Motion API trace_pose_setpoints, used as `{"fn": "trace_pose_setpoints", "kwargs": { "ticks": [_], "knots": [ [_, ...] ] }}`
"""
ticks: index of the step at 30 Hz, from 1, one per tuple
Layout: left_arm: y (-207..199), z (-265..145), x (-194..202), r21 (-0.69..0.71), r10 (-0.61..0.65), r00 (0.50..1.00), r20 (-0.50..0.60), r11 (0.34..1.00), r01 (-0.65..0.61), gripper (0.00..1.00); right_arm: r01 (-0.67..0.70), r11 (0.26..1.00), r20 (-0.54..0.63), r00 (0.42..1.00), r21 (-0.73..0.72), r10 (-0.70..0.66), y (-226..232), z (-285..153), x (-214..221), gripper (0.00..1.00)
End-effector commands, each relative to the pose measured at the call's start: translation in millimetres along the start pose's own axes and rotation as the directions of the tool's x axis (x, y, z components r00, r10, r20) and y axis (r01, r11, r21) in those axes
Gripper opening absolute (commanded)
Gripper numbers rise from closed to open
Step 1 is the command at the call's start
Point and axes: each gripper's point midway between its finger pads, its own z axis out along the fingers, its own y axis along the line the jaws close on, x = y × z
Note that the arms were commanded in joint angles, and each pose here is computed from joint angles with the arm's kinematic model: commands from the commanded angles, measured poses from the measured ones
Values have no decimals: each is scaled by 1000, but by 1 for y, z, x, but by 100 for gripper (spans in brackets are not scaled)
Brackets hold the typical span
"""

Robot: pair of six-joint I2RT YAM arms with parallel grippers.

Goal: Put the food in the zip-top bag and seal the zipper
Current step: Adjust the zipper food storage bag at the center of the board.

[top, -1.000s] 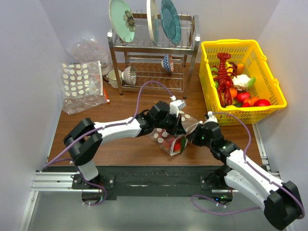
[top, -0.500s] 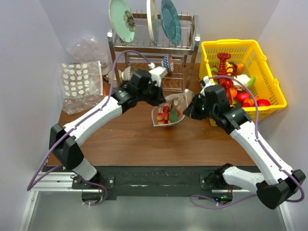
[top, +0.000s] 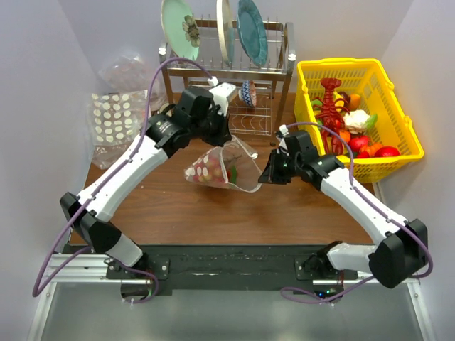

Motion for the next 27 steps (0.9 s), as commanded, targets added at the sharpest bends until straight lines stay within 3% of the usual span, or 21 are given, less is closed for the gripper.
{"fn": "trace_pose_setpoints", "kwargs": {
  "ticks": [1, 3, 6, 12, 25, 27],
  "knots": [
    [7, 9, 32, 18, -24, 1000, -13, 1000, 24, 0, 97, 993, 179, 980, -65, -84, 41, -57, -48, 0],
    [5, 20, 46, 42, -49, 999, -12, 998, 49, 0, 132, 989, 246, 963, -61, -114, 53, -80, -68, 0],
    [8, 22, 56, 27, -74, 996, -42, 997, 75, 0, 133, 988, 243, 963, -72, -112, 55, -82, -66, 0],
    [6, -10, 4, -4, -30, 995, 98, 1000, 30, 0, 95, 990, 170, 982, -100, -77, 42, -49, -44, 0],
    [10, 19, 18, 4, -17, 998, 60, 1000, 17, 0, 95, 994, 189, 979, -61, -82, 33, -42, -47, 0],
    [12, 20, 16, -6, -14, 997, 70, 1000, 15, 0, 100, 994, 195, 977, -40, -90, 30, -42, -50, 6]
  ]
}}
